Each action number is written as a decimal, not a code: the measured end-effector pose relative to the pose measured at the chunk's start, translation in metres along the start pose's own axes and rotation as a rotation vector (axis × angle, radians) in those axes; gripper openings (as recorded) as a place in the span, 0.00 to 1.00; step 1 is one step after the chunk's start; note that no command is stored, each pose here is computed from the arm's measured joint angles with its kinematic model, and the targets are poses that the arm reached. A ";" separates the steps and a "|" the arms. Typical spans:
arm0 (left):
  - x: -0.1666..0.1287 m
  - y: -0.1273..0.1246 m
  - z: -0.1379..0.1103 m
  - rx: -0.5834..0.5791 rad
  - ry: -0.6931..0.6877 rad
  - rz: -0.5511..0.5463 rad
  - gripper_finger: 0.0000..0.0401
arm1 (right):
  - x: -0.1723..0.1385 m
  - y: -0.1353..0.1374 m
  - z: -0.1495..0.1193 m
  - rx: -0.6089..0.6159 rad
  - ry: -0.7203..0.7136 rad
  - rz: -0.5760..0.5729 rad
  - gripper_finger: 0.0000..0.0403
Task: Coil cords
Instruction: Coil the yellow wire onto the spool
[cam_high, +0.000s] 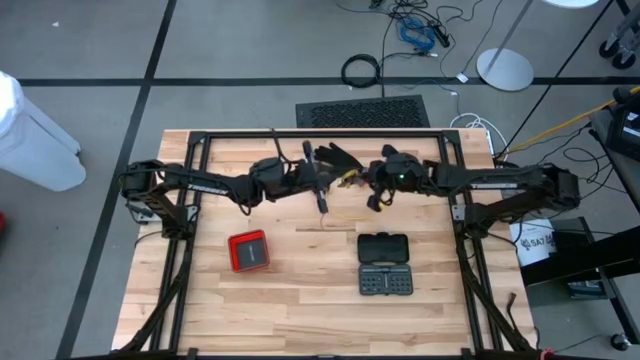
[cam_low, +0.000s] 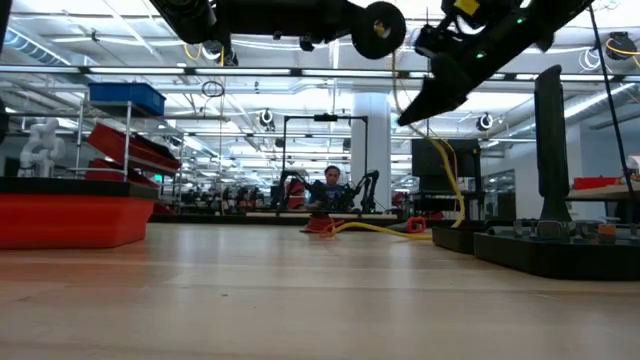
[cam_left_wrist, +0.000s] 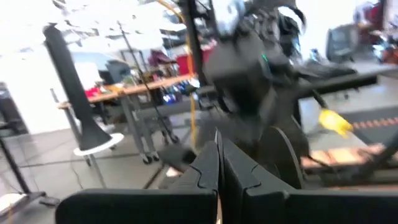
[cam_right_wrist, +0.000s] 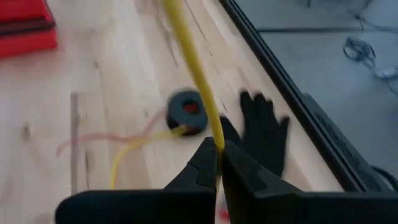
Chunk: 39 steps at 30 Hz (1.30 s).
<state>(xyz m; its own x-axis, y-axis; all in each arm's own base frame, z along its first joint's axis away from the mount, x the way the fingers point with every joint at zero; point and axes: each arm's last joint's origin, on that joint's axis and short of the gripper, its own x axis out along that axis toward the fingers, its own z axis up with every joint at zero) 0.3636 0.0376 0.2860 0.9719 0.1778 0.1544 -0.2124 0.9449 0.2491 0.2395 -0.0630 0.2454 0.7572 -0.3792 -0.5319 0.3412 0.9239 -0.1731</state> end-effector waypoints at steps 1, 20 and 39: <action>0.000 0.001 0.002 -0.002 -0.014 0.020 0.00 | 0.006 0.002 0.001 0.002 -0.019 0.011 0.00; 0.016 0.018 -0.040 0.105 -0.008 0.340 0.00 | 0.061 0.013 0.007 0.076 -0.205 -0.113 0.00; 0.017 0.017 -0.059 0.262 0.191 0.281 0.00 | 0.056 0.024 0.006 0.060 -0.177 -0.108 0.00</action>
<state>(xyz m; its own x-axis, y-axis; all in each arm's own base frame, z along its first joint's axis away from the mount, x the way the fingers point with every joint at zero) 0.3821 0.0729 0.2361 0.8685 0.4896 0.0777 -0.4668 0.7549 0.4607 0.2934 -0.0623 0.2170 0.7985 -0.4838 -0.3581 0.4542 0.8747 -0.1690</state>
